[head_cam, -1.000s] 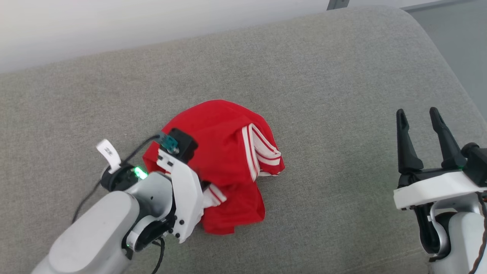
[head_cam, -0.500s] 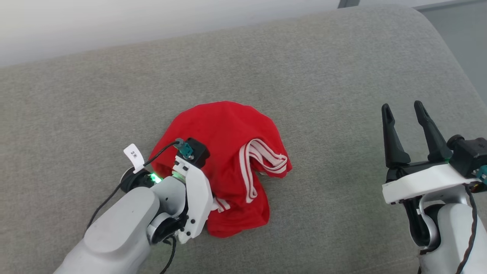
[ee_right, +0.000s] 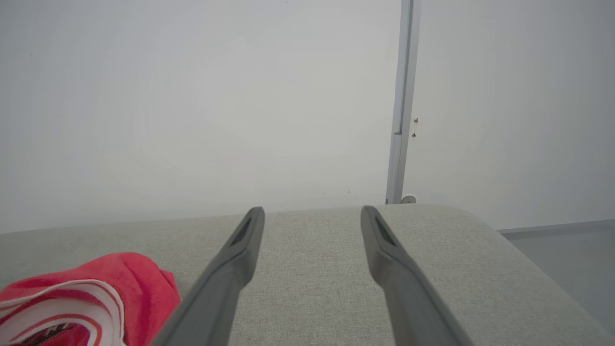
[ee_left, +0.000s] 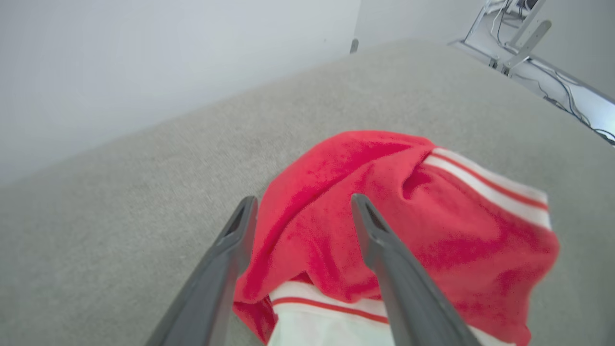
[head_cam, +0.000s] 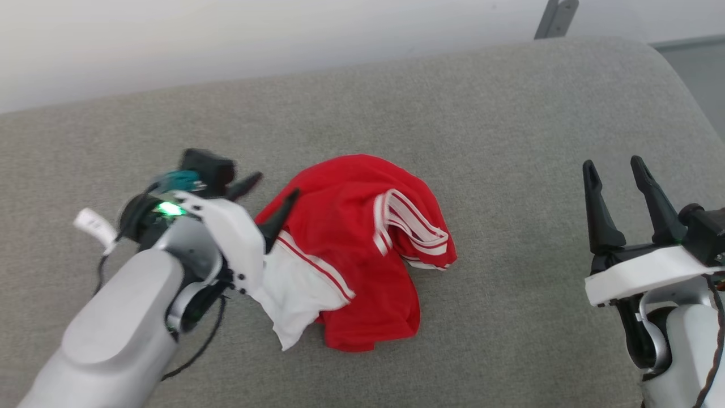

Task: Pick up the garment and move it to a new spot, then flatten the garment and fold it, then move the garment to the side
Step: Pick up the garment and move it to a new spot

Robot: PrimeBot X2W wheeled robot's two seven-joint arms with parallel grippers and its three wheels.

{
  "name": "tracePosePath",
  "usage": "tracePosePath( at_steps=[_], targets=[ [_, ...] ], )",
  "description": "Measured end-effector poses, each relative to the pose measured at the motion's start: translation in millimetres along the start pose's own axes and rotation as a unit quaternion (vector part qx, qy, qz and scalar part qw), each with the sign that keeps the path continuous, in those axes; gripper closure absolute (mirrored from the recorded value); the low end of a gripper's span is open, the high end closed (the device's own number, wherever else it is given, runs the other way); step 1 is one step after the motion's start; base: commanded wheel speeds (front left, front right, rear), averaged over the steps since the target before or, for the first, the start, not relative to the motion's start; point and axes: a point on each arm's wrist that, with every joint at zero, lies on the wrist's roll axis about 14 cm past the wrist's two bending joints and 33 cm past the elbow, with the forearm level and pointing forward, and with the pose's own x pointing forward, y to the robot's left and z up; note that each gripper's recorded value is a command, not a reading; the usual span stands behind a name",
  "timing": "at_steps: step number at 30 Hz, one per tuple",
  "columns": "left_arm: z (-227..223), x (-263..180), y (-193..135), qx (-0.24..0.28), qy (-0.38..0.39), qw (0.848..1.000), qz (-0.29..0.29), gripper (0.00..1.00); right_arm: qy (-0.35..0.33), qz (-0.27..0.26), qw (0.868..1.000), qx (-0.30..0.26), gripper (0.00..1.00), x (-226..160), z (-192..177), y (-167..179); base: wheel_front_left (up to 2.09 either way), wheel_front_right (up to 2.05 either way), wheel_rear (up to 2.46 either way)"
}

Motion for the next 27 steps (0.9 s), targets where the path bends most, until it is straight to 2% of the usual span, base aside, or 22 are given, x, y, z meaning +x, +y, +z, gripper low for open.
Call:
tracePosePath(
  at_steps=[6, 13, 23, 26, 27],
  targets=[
    [41, -39, 28, 0.009, -0.130, 0.989, 0.064, 0.00, 0.001, 0.009, 1.000, -0.002, 0.00, -5, 0, 3, 0.00, 0.00, 0.00],
    [47, -91, 48, -0.006, -0.218, 0.968, 0.122, 0.00, 0.002, 0.016, 1.000, -0.001, 0.00, -12, -1, 8, 0.00, 0.00, 0.00],
    [24, -154, 64, -0.040, -0.253, 0.944, 0.207, 0.00, 0.011, 0.027, 1.000, 0.000, 0.00, -19, -6, 15, 0.00, 0.00, 0.00],
    [19, -164, 66, -0.040, -0.252, 0.942, 0.219, 0.00, 0.008, 0.029, 1.000, 0.000, 0.00, -18, -4, 16, 0.00, 0.00, 0.00],
    [21, -174, 68, -0.046, -0.265, 0.935, 0.231, 0.00, 0.007, 0.030, 1.000, 0.001, 0.00, -19, -4, 18, 0.00, 0.00, 0.00]
  ],
)
